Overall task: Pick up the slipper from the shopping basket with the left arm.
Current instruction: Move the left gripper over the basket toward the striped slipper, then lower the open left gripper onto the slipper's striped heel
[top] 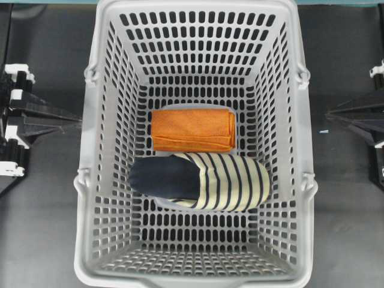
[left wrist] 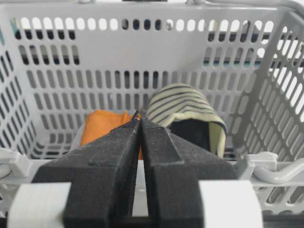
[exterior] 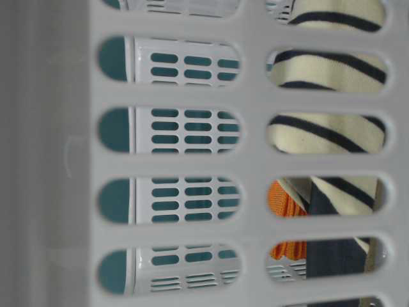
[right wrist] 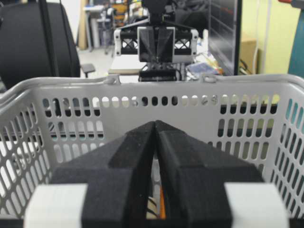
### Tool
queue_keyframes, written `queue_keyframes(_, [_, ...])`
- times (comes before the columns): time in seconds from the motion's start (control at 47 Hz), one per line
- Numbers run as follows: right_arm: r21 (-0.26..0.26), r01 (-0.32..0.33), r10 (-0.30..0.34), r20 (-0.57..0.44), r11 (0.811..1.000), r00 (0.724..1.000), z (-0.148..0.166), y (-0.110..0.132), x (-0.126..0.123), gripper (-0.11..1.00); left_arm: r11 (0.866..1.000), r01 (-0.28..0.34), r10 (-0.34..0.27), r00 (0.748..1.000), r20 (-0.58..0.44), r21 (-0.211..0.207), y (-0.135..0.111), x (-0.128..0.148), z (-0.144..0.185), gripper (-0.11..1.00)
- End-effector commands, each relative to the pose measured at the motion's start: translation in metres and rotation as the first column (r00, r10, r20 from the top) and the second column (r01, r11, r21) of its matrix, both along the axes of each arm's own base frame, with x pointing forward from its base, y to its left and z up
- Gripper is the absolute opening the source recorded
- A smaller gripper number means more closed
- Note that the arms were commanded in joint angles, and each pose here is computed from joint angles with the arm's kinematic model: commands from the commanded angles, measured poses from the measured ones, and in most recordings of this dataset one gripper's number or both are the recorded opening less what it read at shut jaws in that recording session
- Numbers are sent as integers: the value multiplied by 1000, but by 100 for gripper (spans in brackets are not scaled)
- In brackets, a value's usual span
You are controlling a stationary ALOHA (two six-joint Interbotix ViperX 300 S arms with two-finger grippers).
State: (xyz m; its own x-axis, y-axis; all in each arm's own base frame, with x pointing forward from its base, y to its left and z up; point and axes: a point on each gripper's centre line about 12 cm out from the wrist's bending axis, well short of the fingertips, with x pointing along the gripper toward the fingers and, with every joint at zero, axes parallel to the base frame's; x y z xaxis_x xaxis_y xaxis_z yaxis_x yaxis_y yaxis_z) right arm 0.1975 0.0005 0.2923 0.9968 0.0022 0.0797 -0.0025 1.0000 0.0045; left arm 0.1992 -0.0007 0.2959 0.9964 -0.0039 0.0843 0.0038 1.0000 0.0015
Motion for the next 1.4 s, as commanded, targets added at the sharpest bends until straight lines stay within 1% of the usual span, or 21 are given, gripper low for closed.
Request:
queue_keyframes(0.0, [8,-2,2,12,1000,1000,5,0,2,0,1000,10,-11,999,37,27,-2,4,25,6])
queue_keyframes(0.021, [8,-2,2,14,1000,1000,5,0,2,0,1000,10,-11,999,32,23,-2,5,29,6])
queue_keyframes(0.085, [14,-1,1,20,1000,1000,6,0,1,0,1000,10,-10,1000,11,8,-2,8,45,0])
queue_keyframes(0.191, [15,-1,0,26,1000,1000,8,0,0,0,1000,9,-10,998,-68,-17,-2,19,66,0])
queue_keyframes(0.255, [15,-1,0,29,1000,1000,8,0,-1,0,1000,8,-12,991,-135,-30,-3,30,76,0])
queue_keyframes(0.361, [15,-1,1,29,1000,1000,9,0,-2,0,999,10,-21,967,-253,-45,-6,52,89,0])
queue_keyframes(0.447, [14,-1,1,21,1000,1000,8,0,-2,0,999,19,-31,940,-340,-40,-11,74,98,0])
queue_keyframes(0.574, [15,-1,1,8,1000,1000,6,0,-3,0,999,31,-41,883,-467,-30,-19,111,100,0])
queue_keyframes(0.617, [17,-1,1,3,1000,1000,6,0,-3,0,999,36,-45,859,-510,-27,-22,123,97,0])
queue_keyframes(0.702, [20,0,0,-6,1000,1000,5,0,-3,0,999,45,-50,805,-592,-23,-29,146,89,0])
queue_keyframes(0.723, [20,0,0,-11,1000,1000,4,0,-3,0,999,50,-51,781,-622,-19,-32,155,85,0])
queue_keyframes(0.829, [21,0,0,-25,1000,1000,3,0,-4,0,998,60,-50,712,-700,-11,-39,183,73,0])
queue_keyframes(0.914, [23,0,0,-31,1000,1000,3,0,-4,0,998,67,-49,662,-748,-6,-45,204,63,0])
queue_keyframes(0.999, [23,0,0,-32,1000,999,2,0,-5,0,997,71,-47,620,-783,-4,-50,221,54,0])
queue_keyframes(1.148, [23,0,0,-29,1000,1000,2,0,-7,0,997,78,-39,528,-848,3,-57,243,30,0])
queue_keyframes(1.169, [23,0,0,-28,1000,1000,2,0,-7,0,997,80,-38,511,-859,4,-59,247,25,0])
queue_keyframes(1.233, [23,-1,2,-26,1000,1000,2,0,-8,0,996,88,-38,490,-871,7,-63,253,19,0])
queue_keyframes(1.276, [23,-3,3,-25,1000,1000,2,0,-8,0,996,88,-37,481,-876,6,-65,257,15,0])
queue_keyframes(1.34, [23,-3,3,-25,1000,1000,1,0,-9,0,996,93,-37,474,-880,8,-67,262,12,0])
queue_keyframes(1.382, [23,-3,3,-25,1000,1000,1,0,-9,0,996,93,-37,474,-880,8,-67,265,11,0])
